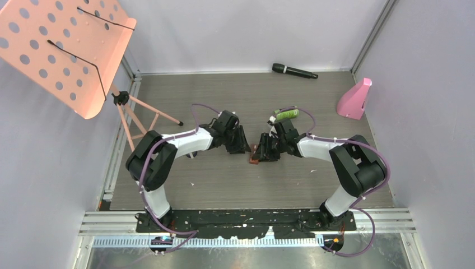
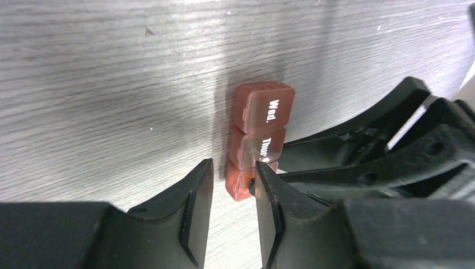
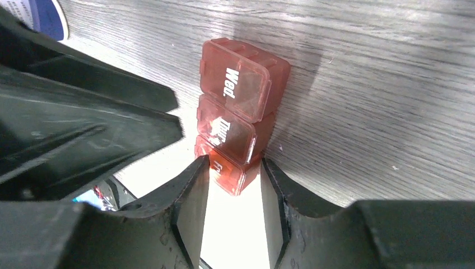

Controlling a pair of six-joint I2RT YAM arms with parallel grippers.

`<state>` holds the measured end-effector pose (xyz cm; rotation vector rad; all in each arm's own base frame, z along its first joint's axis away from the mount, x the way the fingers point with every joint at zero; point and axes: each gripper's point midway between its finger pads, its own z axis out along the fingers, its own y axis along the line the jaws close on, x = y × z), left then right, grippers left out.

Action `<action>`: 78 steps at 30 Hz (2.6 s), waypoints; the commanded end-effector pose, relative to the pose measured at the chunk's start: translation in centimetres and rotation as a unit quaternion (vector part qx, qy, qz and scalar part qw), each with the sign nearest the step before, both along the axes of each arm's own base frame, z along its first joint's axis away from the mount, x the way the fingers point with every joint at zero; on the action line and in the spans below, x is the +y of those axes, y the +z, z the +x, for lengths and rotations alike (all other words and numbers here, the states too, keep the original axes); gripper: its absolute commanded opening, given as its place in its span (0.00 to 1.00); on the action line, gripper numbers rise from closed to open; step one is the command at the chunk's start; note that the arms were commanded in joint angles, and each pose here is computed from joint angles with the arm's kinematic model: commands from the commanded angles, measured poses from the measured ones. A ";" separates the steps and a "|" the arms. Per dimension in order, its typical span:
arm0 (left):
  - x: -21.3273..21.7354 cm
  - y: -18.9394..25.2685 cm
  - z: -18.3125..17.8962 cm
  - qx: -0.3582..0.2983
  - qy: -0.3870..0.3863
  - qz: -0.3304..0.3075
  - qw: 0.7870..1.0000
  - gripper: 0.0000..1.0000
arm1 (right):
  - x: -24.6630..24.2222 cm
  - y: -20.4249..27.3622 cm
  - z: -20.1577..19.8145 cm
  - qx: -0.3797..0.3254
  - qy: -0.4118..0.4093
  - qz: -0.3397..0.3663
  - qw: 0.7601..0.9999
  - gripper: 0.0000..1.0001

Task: Sort the pills into containers
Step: Close the pill container at the center of the board.

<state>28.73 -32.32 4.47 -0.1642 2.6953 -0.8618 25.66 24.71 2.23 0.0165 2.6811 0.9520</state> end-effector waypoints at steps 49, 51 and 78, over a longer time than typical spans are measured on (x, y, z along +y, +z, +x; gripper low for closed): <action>-0.4 1.0 -3.7 -0.010 -0.119 -0.114 0.986 0.42 | -0.2 3.7 -1.6 -0.010 -0.032 0.028 0.999 0.53; -0.2 0.4 -3.8 -0.002 -0.114 -0.106 0.988 0.39 | 0.3 3.6 -1.7 -0.012 -0.019 0.030 0.999 0.53; -0.1 2.6 -1.6 -0.056 -0.080 -0.122 0.988 0.47 | 0.2 1.5 0.3 -0.005 -0.090 0.043 0.995 0.58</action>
